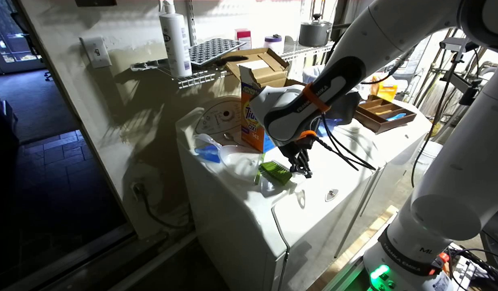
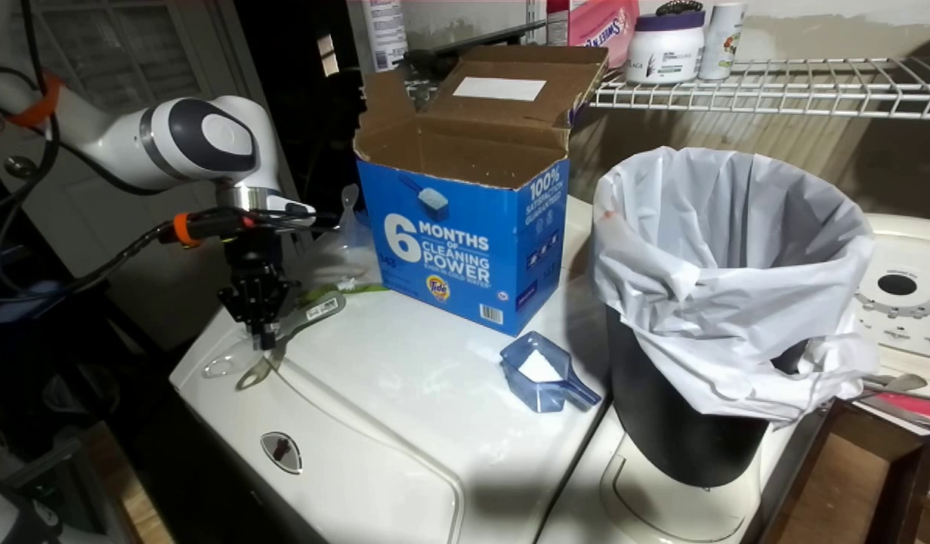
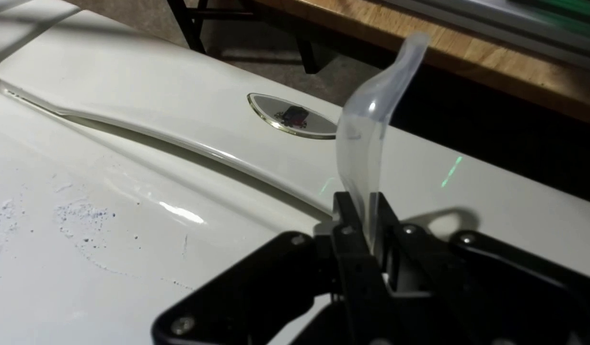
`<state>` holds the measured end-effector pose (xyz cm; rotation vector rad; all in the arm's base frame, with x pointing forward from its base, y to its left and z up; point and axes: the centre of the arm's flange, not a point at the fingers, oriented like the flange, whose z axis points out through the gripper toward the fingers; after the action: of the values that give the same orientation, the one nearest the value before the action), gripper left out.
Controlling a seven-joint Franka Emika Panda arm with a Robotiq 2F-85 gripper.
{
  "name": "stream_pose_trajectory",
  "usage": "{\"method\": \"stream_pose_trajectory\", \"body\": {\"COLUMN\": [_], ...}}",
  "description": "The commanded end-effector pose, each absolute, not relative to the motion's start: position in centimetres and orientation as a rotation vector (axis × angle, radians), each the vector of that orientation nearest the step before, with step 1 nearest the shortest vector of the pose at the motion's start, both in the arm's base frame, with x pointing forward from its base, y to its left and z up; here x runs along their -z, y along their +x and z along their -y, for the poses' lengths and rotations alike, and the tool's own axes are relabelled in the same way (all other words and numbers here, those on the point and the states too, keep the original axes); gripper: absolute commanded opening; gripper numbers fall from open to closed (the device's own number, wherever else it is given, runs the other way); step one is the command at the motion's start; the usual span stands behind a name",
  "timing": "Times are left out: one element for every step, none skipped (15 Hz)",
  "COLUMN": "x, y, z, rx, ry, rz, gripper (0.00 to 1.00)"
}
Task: Sweep the table using the brush and dustpan
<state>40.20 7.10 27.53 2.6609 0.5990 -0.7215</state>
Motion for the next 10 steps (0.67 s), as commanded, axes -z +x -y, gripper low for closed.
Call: {"method": "stream_pose_trajectory", "body": {"x": [-27.90, -28.05, -28.15, -28.29, -28.38, -28.46, -28.54, -28.65, -28.72, -28.79], "y": [41.34, 41.40, 41.41, 41.39, 41.40, 41.39, 41.40, 41.49, 41.61, 41.76], "z": [-8.90, -9.03, -9.15, -9.20, -9.22, -9.21, -9.19, -9.13, -9.11, -9.07], "rx": [0.705, 0.696, 0.690, 0.686, 0.681, 0.676, 0.671, 0.660, 0.650, 0.642], "ry": [2.678, 2.680, 2.681, 2.681, 2.681, 2.684, 2.685, 2.689, 2.693, 2.695], "rz": [-0.609, -0.610, -0.611, -0.608, -0.607, -0.604, -0.603, -0.600, -0.597, -0.592], "gripper": [0.03, 0.03, 0.03, 0.03, 0.03, 0.03, 0.03, 0.03, 0.03, 0.03]}}
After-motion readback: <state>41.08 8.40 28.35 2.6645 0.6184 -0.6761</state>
